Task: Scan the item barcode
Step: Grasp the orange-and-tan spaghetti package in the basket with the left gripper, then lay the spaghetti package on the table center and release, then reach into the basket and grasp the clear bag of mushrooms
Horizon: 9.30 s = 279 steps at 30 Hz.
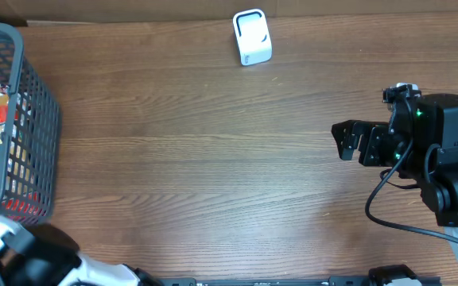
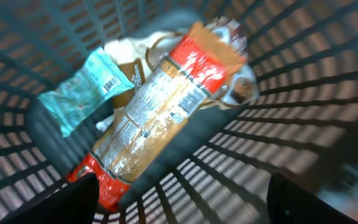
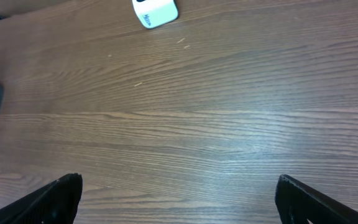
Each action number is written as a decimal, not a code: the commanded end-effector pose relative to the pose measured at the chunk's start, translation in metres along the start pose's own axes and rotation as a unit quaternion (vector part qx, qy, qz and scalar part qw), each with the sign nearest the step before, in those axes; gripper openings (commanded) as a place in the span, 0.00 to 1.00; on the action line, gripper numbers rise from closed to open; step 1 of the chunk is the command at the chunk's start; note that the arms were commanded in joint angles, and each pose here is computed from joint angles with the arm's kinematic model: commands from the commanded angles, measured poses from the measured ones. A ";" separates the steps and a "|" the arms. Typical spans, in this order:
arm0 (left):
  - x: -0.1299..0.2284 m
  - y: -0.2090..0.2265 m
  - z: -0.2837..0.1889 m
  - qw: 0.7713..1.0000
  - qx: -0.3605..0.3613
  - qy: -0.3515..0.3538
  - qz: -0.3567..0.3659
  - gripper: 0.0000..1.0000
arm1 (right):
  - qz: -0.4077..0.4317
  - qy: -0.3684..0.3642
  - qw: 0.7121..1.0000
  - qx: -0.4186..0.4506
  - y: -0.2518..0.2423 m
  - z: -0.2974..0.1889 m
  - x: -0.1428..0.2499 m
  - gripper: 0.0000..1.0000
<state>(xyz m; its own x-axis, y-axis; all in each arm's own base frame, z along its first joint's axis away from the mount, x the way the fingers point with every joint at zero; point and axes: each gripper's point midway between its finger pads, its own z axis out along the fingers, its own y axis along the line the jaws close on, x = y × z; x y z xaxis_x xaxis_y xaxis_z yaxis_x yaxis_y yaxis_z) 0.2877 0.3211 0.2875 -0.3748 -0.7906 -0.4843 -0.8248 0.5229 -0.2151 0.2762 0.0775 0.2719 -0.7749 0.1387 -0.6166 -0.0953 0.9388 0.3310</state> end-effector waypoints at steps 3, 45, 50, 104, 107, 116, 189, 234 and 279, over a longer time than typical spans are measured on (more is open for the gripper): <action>0.007 0.008 0.058 0.998 -0.010 0.058 0.014 0.86 | -0.005 -0.010 1.000 0.008 -0.002 -0.003 -0.008 1.00; 0.085 0.046 0.215 0.968 -0.037 0.230 0.093 0.31 | -0.001 0.046 0.999 0.022 -0.013 0.039 -0.004 1.00; 0.086 0.046 0.214 0.967 -0.037 0.233 0.093 0.04 | -0.001 0.046 0.999 0.022 -0.013 0.039 -0.004 1.00; 0.143 -0.246 -0.209 0.899 0.308 -0.024 0.310 0.04 | -0.003 0.038 0.999 0.014 -0.010 0.039 -0.008 1.00; 0.188 -0.267 -0.157 0.906 0.259 0.073 0.327 0.04 | -0.002 0.041 0.999 0.015 -0.010 0.039 -0.007 1.00; 0.350 -0.298 -0.029 0.875 0.143 0.260 0.382 0.04 | -0.002 0.041 0.999 0.015 -0.010 0.039 -0.007 1.00; 0.040 -0.022 0.183 0.961 0.030 0.070 0.267 1.00 | 0.008 0.082 0.996 0.024 -0.017 0.052 0.007 1.00; 0.018 0.032 0.244 0.944 -0.261 0.018 0.200 0.48 | 0.014 0.059 0.998 0.020 -0.014 0.053 -0.004 1.00; -0.003 -0.061 0.122 0.993 -0.049 -0.027 0.106 0.79 | 0.014 0.052 0.998 0.018 -0.014 0.054 -0.008 1.00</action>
<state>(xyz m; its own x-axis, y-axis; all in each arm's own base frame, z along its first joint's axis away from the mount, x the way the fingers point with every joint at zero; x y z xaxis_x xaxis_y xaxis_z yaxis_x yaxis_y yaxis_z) 0.3912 0.3206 0.2263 -0.5077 -0.6270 -0.5908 -0.7336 0.6743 -0.0852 0.3128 0.0814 0.2244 -0.8525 0.1262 -0.5072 -0.0482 0.9473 0.3167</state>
